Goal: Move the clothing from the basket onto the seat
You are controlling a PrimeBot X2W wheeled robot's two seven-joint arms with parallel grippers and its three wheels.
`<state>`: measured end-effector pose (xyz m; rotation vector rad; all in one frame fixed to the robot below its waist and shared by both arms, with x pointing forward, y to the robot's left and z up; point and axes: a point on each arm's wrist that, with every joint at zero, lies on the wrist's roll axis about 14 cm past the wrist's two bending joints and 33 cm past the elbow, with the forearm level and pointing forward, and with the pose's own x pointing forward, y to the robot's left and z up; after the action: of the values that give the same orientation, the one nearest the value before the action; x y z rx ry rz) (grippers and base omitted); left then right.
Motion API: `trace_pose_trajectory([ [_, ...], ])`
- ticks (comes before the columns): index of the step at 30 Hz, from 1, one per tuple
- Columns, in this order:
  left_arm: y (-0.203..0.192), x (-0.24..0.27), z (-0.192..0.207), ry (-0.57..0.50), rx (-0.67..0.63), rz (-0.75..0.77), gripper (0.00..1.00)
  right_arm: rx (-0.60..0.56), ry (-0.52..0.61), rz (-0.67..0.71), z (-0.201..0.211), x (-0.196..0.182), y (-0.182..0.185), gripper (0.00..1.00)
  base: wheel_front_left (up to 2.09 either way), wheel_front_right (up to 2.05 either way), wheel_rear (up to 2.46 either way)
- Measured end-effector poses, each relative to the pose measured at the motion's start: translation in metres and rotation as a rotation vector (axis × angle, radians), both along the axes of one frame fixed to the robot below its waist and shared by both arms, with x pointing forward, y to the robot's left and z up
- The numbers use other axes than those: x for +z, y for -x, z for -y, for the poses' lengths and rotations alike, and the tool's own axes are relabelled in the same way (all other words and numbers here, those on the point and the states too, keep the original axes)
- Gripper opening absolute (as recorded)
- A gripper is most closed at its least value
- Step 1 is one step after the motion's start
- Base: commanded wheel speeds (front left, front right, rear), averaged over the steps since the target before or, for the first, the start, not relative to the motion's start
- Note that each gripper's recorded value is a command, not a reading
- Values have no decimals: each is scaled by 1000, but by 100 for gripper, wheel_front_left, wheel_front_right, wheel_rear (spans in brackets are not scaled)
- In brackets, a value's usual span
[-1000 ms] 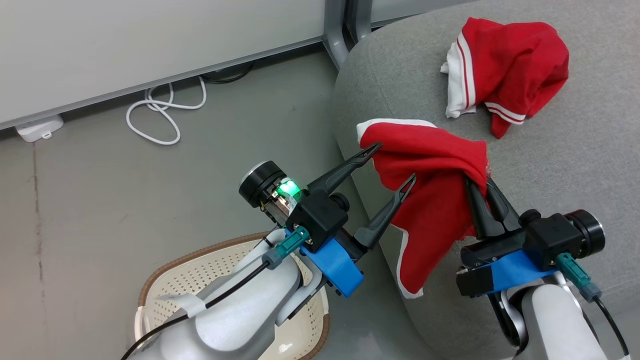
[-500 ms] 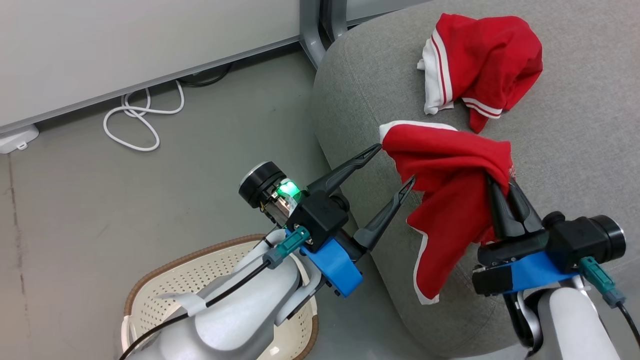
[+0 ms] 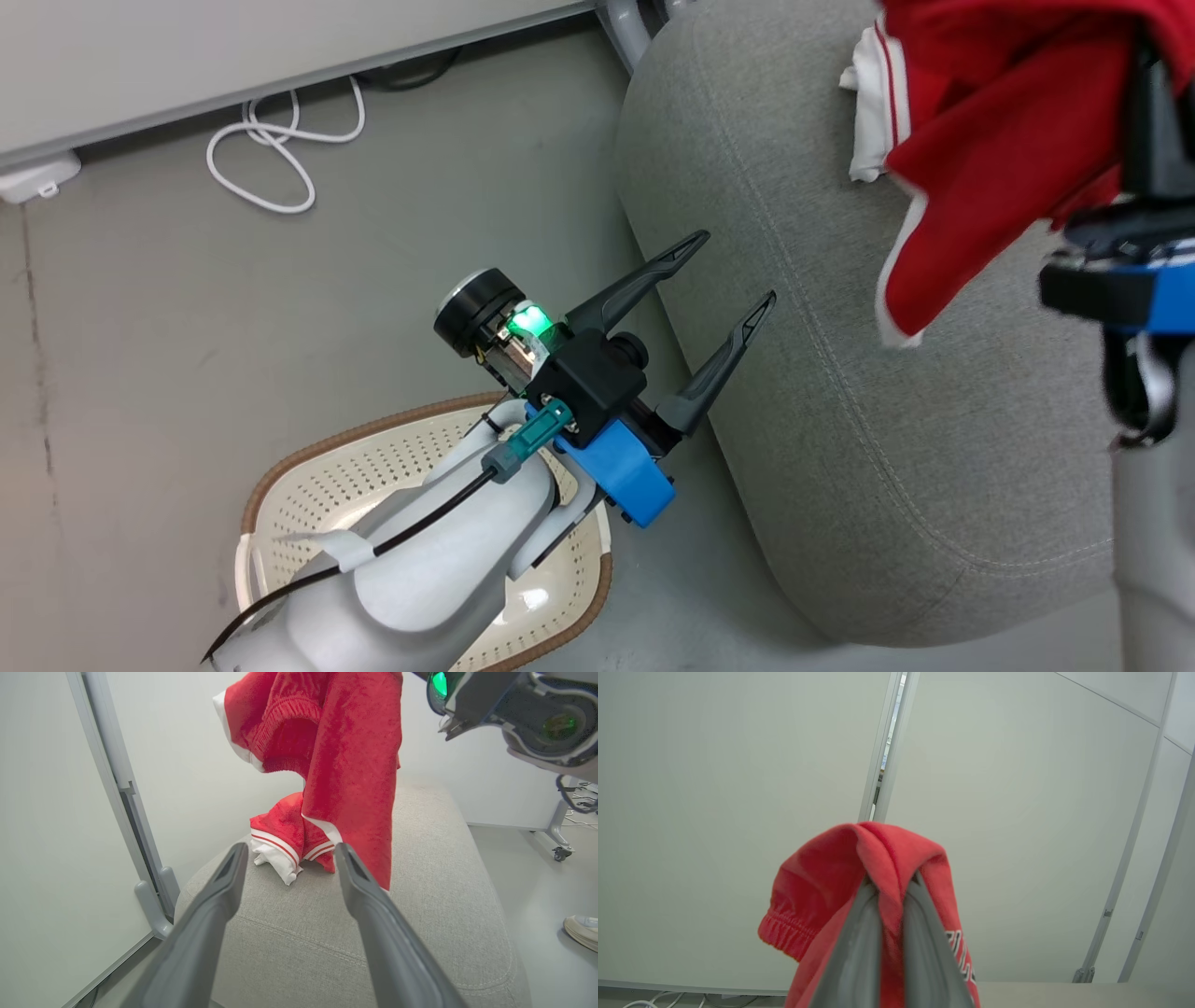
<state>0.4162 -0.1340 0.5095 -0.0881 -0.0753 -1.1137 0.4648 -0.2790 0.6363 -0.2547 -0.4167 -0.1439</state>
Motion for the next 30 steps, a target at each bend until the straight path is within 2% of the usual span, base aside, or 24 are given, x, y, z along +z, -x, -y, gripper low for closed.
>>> trace_pose_trajectory([
  [6, -20, -15, -7, 1, 27, -18, 100, -78, 86, 115, 38, 47, -34, 0, 0, 0, 0],
  [12, -38, -37, -17, -8, 61, -54, 100, -149, 126, 127, 73, 54, -65, 0, 0, 0, 0],
  [15, -46, -51, -22, -17, 77, -74, 100, -169, 120, 75, 85, 34, -81, 0, 0, 0, 0],
  [21, -55, -69, -26, -29, 88, -98, 100, -206, 58, -94, 104, -33, -102, 0, 0, 0, 0],
  [30, -59, -80, -27, -30, 89, -116, 100, -304, -63, -357, 136, -136, -91, 0, 0, 0, 0],
])
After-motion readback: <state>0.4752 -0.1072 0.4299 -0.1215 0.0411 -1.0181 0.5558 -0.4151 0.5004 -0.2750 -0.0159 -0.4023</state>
